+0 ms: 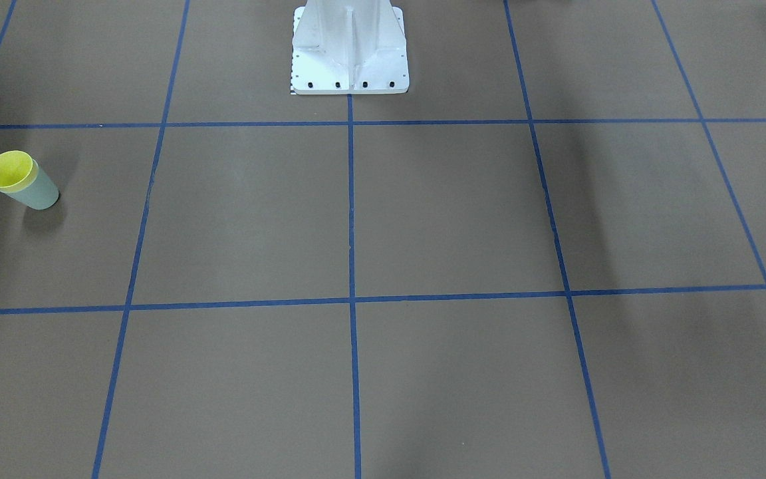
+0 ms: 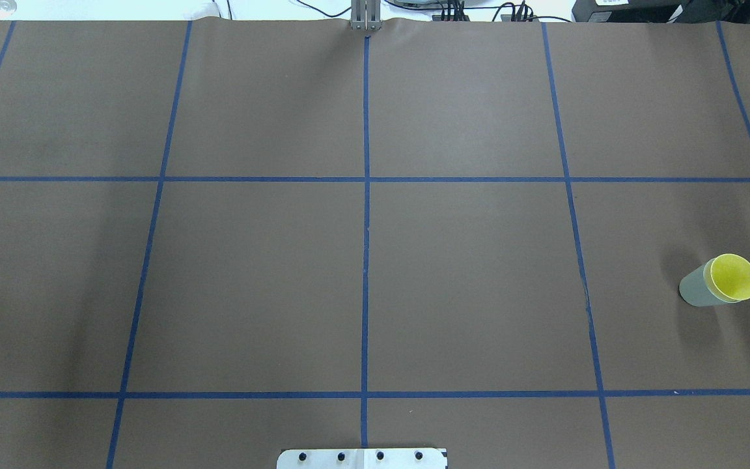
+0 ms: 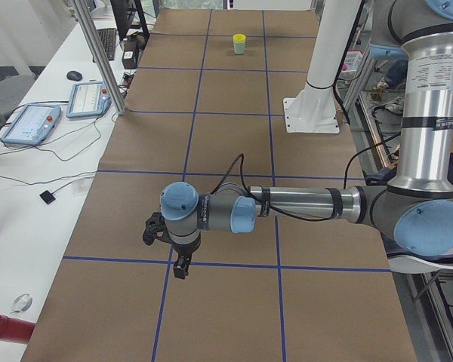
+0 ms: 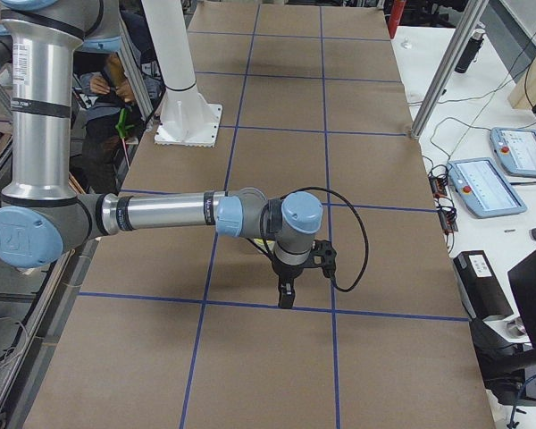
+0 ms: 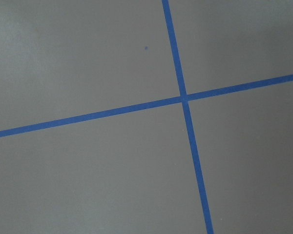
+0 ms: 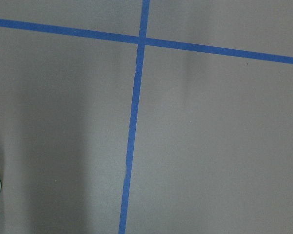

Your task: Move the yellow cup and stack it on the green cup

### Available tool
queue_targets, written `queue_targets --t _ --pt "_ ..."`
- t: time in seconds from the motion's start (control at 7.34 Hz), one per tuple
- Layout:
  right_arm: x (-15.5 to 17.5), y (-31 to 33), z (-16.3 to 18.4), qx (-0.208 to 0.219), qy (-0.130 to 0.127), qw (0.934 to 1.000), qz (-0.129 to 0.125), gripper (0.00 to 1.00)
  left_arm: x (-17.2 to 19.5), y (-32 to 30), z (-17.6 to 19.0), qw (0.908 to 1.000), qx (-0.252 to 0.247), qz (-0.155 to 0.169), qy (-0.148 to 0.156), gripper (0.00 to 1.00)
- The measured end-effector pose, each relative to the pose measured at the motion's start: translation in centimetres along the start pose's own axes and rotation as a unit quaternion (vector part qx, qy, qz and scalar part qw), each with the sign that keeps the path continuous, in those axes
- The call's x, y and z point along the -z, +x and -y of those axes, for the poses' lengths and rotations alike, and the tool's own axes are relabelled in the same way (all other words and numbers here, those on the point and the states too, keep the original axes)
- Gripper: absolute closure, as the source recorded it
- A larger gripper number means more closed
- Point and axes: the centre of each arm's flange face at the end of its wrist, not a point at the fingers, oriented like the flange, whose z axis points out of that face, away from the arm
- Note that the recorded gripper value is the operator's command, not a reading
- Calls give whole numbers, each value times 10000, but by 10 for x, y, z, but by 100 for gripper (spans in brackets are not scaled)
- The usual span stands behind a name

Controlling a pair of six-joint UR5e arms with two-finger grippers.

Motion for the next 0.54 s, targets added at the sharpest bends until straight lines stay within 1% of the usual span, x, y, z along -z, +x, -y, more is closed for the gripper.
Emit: queue_targets --t 0.54 --pt "-2 2 -3 -16 -26 10000 8 0 -3 -1 -2 10000 20 20 -37 0"
